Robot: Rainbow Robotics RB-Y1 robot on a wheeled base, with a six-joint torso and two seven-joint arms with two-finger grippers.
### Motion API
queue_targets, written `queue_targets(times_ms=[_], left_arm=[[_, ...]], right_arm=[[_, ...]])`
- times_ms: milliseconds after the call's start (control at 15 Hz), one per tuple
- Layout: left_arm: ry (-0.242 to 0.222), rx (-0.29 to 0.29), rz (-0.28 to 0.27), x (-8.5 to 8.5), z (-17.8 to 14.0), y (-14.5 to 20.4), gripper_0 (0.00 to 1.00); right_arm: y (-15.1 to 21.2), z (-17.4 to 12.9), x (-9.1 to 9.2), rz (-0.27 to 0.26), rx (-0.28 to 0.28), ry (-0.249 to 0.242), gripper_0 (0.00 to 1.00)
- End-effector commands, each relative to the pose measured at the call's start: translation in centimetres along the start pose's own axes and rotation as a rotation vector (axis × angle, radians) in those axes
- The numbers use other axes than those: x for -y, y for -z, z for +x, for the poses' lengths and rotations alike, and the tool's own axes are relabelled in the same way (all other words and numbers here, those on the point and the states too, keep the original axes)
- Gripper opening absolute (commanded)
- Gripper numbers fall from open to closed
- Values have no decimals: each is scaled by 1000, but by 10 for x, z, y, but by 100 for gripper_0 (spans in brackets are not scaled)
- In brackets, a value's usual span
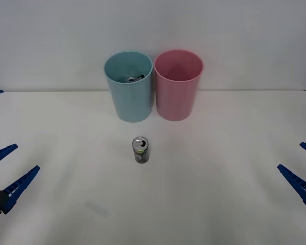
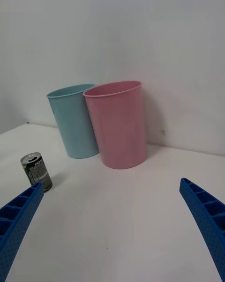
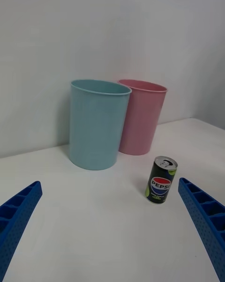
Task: Grasp the object on the table and drop it into the matching bin: aluminum can to the light blue bin, PET bottle to the pink bin.
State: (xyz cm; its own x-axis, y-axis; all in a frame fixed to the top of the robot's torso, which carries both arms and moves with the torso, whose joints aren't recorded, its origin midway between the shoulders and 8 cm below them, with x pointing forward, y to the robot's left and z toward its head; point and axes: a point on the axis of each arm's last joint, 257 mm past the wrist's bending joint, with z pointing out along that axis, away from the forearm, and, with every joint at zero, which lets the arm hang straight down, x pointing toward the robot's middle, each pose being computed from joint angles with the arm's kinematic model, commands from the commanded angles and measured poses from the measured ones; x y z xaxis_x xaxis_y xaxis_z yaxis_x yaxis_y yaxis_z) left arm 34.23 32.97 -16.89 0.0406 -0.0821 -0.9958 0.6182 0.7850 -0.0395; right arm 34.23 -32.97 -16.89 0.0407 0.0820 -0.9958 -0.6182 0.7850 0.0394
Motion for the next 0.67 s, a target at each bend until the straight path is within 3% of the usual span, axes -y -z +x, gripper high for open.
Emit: queue_targets(times_ms=[67,667], left_arm=[[0,0,0,0,0,0,100],[0,0,0,0,0,0,100]], right_arm=[[4,7,0,11,-6,-16,100],[-11,19,-11,-32,-44,-18,100]])
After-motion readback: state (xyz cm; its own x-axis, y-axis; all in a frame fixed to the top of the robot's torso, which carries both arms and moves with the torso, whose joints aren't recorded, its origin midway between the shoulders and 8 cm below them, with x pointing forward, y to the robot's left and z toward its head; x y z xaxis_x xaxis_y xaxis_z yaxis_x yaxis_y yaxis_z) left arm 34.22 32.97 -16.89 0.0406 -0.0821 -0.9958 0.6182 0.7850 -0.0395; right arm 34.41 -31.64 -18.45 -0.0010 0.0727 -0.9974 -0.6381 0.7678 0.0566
